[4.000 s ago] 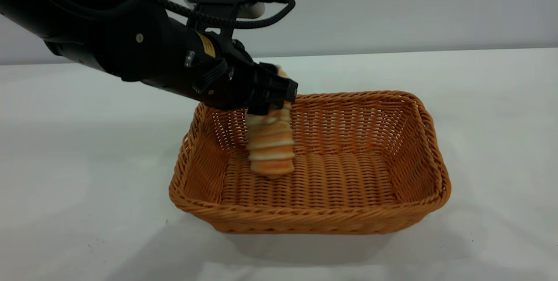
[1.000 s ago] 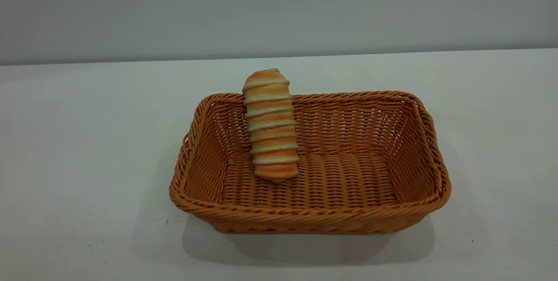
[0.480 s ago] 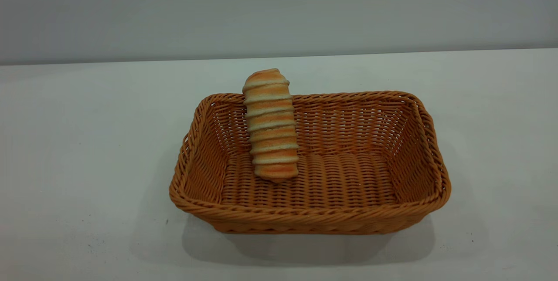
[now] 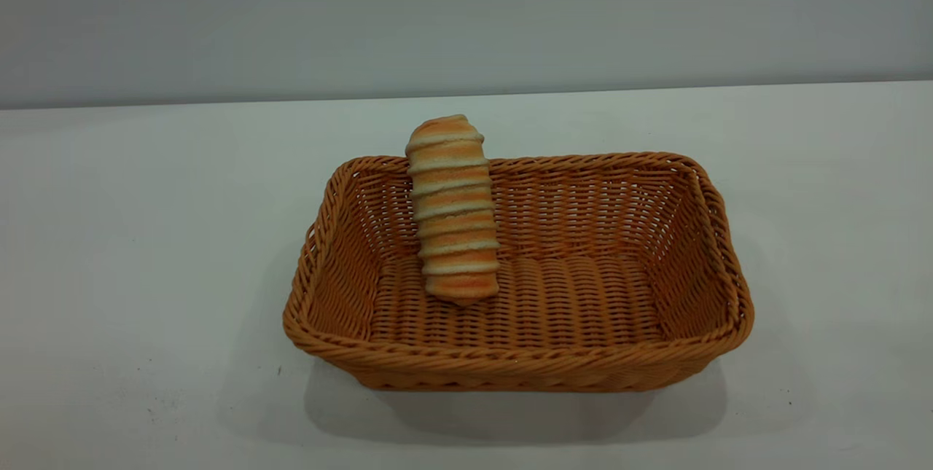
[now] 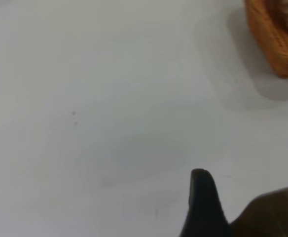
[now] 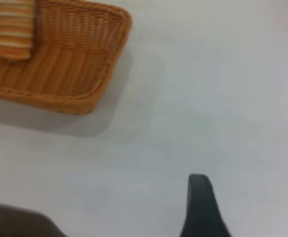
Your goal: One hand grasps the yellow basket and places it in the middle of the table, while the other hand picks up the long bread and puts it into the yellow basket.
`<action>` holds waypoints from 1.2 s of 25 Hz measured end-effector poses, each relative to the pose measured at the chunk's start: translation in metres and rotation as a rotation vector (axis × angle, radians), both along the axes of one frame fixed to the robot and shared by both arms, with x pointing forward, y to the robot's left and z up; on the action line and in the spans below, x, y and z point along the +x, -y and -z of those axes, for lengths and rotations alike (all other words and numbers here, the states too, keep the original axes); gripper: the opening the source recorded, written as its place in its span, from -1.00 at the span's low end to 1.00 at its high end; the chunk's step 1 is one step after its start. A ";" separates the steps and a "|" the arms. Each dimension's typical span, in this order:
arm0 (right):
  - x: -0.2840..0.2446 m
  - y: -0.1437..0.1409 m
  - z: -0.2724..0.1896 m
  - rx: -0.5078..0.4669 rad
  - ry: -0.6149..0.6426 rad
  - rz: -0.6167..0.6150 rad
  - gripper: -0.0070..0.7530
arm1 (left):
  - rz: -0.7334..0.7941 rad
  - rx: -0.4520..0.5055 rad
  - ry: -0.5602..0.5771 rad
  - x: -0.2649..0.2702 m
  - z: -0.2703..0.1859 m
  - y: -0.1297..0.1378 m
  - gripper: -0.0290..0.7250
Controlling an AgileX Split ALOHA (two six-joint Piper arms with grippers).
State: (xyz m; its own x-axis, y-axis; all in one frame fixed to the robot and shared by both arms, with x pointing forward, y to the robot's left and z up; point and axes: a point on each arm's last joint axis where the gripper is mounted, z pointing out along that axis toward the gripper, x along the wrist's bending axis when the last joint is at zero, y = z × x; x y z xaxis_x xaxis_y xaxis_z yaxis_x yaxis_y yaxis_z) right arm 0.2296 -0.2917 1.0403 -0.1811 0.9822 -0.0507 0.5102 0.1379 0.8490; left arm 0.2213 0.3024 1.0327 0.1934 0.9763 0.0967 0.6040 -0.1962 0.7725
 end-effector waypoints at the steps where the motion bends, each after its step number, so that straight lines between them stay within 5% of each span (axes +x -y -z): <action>1: 0.000 0.000 0.000 0.000 0.000 0.009 0.42 | -0.011 0.000 0.000 0.000 0.000 0.000 0.53; 30: 0.000 0.000 0.000 0.000 0.000 0.030 0.42 | -0.012 -0.038 -0.004 0.000 0.000 0.003 0.52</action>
State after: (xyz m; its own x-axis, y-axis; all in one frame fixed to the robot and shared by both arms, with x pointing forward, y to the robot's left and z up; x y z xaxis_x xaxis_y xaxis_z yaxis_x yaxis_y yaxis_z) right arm 0.2299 -0.2914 1.0403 -0.1510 0.9872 -0.0507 0.5141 0.1223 0.8490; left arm 0.2210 0.2991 1.0327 0.1820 0.9816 0.0584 0.6092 -0.1592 0.7769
